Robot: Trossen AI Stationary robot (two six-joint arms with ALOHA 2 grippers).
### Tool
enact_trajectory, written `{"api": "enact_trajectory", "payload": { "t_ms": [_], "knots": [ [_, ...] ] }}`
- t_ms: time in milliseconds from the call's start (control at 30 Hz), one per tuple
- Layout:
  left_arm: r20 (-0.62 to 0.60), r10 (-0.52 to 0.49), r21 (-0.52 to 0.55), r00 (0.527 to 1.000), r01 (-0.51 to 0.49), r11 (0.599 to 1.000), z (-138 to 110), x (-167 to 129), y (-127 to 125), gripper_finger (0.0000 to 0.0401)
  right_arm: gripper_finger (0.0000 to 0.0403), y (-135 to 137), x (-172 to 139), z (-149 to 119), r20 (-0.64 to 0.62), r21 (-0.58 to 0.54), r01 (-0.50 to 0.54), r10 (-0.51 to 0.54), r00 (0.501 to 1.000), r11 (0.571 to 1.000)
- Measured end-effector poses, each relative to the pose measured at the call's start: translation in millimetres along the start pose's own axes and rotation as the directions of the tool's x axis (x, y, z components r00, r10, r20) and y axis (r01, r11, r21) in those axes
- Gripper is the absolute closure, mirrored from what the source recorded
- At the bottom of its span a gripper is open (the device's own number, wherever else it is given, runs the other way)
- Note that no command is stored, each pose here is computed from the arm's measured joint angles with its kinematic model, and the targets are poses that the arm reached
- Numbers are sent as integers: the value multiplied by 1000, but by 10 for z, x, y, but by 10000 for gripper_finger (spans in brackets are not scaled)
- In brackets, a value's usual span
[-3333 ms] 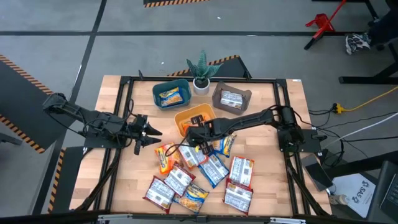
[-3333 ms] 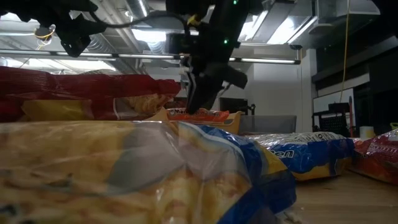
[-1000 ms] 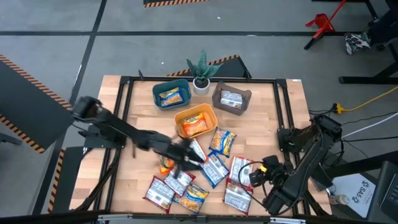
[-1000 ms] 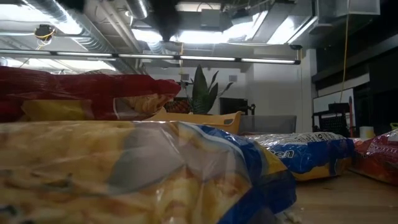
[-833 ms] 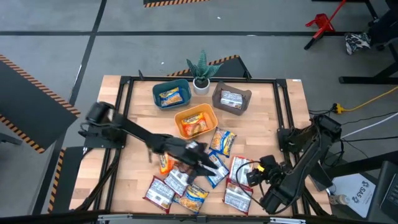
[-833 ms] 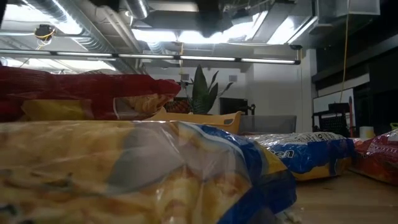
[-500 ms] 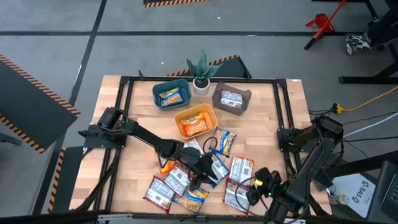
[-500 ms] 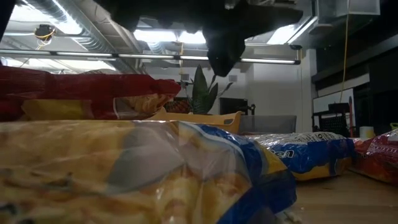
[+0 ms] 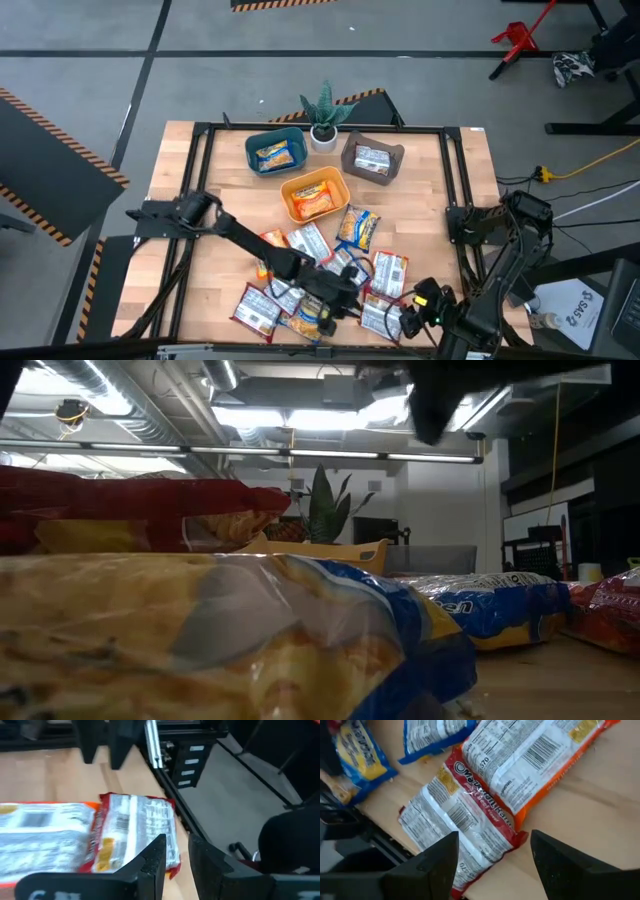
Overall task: Sort Maruchan noodles
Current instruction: Put the right red noodle pack into the black bin
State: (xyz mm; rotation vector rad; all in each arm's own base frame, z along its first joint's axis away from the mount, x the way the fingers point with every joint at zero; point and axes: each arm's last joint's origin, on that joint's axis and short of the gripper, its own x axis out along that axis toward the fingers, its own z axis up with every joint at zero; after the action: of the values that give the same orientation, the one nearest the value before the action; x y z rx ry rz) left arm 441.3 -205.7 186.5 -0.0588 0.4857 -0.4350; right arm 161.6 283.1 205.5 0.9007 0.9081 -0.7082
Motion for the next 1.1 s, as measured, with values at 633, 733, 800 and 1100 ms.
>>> {"api": "enact_trajectory", "payload": {
  "t_ms": [633,733,800,1100],
  "knots": [
    [-28,82,18,996,-82,996,-318,413,175,387,173,-89,90,-234,3,4,6,-6,1000,1000],
    [-28,95,36,995,-94,995,-324,415,177,393,173,-90,119,-254,3,2,11,-11,1000,1000],
    [-25,102,46,994,-101,994,-321,414,177,396,173,-89,127,-260,3,2,10,-10,1000,1000],
    [-13,107,80,994,-106,991,-312,415,165,399,173,-83,127,-262,6,4,1,-2,1000,1000]
  ]
}}
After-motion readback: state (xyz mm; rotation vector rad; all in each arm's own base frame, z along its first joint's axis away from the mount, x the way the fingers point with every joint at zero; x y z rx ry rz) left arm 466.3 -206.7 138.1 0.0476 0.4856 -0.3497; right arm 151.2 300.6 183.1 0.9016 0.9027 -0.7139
